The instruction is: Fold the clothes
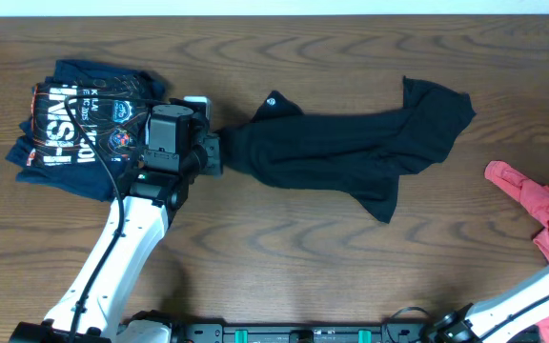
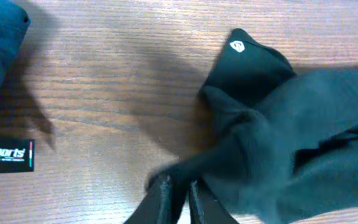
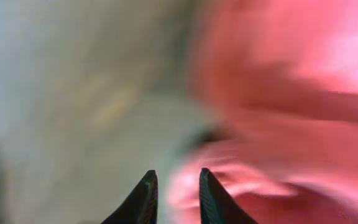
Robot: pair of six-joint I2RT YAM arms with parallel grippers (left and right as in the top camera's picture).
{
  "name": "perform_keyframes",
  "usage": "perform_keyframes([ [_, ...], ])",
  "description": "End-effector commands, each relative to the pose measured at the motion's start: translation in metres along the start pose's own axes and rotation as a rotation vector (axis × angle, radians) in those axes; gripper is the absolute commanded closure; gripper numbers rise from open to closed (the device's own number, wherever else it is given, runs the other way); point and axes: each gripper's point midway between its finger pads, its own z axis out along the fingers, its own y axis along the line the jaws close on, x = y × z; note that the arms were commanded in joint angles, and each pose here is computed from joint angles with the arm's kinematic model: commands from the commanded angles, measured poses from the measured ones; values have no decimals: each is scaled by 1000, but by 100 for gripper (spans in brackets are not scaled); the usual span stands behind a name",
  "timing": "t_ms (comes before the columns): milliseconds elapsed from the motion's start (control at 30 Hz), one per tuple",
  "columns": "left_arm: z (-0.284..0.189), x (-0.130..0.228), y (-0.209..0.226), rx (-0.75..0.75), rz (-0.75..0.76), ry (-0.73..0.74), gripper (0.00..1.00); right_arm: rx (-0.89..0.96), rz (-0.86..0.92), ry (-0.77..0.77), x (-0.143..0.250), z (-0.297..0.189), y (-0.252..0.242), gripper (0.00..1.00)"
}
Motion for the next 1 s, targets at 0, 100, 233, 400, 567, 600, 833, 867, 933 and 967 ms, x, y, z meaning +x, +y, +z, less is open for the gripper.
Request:
perform_keyframes([
  [0,-5,-10,2,-10,-4,-28,85,-270,-224,-36,0,-35,98,72],
  [100,-5,-7,2,-12,-4,-18,85,-244,-300,17,20,-42,133,64],
  [233,-5,-6,2,-13,-5,-11,85,-127,-387,102,50,-41,160,64],
  [400,-5,13,-7,36,-85,69,83,-41,-490,248,101,-26,192,64],
  [567,-3,55,-23,66,-172,244,65,12,-558,327,136,-17,215,62],
  [600,-1,62,-26,63,-184,274,61,33,-570,333,140,-16,217,62],
  [833,30,106,-45,34,-248,440,46,67,-628,383,165,-15,235,62],
  [867,35,112,-45,25,-252,460,46,67,-632,387,167,-15,235,61],
  [933,46,122,-44,9,-272,490,45,69,-632,394,168,-16,235,62],
  [967,53,124,-43,6,-273,495,45,70,-631,397,169,-16,235,61],
])
